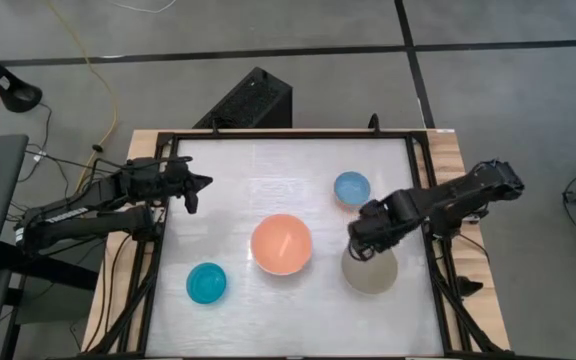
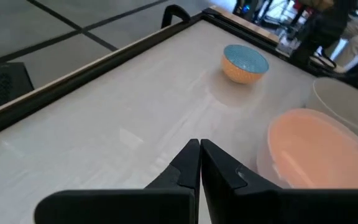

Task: Nest bowls inside each other
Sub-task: Stack the gray bowl into the orange bowl

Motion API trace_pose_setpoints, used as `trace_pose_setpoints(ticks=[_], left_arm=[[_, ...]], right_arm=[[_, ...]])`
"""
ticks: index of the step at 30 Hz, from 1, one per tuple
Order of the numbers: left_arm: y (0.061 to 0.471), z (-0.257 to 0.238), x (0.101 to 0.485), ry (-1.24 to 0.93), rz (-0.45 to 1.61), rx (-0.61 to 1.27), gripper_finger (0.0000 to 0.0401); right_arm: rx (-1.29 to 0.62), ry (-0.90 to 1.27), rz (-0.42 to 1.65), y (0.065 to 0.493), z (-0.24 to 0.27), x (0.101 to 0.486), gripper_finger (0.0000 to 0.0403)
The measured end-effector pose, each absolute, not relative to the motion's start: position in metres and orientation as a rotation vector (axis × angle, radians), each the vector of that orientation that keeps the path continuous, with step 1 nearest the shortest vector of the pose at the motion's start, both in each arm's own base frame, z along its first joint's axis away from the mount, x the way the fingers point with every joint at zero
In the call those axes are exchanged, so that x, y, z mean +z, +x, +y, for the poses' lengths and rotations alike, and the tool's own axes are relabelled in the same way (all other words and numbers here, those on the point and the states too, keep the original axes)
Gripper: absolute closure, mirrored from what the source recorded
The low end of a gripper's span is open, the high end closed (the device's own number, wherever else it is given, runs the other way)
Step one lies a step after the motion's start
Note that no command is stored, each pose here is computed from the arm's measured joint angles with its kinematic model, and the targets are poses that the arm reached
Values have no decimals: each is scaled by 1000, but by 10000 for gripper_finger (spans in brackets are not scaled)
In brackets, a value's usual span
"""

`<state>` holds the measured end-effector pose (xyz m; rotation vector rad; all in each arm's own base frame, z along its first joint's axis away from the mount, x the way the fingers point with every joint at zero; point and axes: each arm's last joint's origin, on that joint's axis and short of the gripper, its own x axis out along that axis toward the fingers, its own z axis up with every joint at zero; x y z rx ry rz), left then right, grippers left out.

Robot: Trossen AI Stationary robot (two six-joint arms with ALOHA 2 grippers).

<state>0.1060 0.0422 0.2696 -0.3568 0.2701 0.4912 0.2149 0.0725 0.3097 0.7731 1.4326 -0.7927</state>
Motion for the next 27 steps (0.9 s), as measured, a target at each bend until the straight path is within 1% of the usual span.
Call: trace_pose_setpoints(ticks=[4,8,11,15,19,24,27], left_arm=[[106,43,269,-436,246,528,401],[105,44,270,-537,209,577,401],[105,44,269,-589,194,586,401],[105,44,269,-647,170,613,401],[105,45,269,-676,152,641,401],[105,45,269,-676,151,646,401],[104,45,269,-657,158,644,401]], right_arm=[[-699,720,1470,206,71,292,230],[-634,663,1491,185,65,262,171],[-606,659,1481,169,59,246,145],[-551,659,1445,152,53,228,138],[-517,697,1392,144,48,209,138],[-476,762,1307,147,48,192,137],[-491,790,1291,153,47,186,138]])
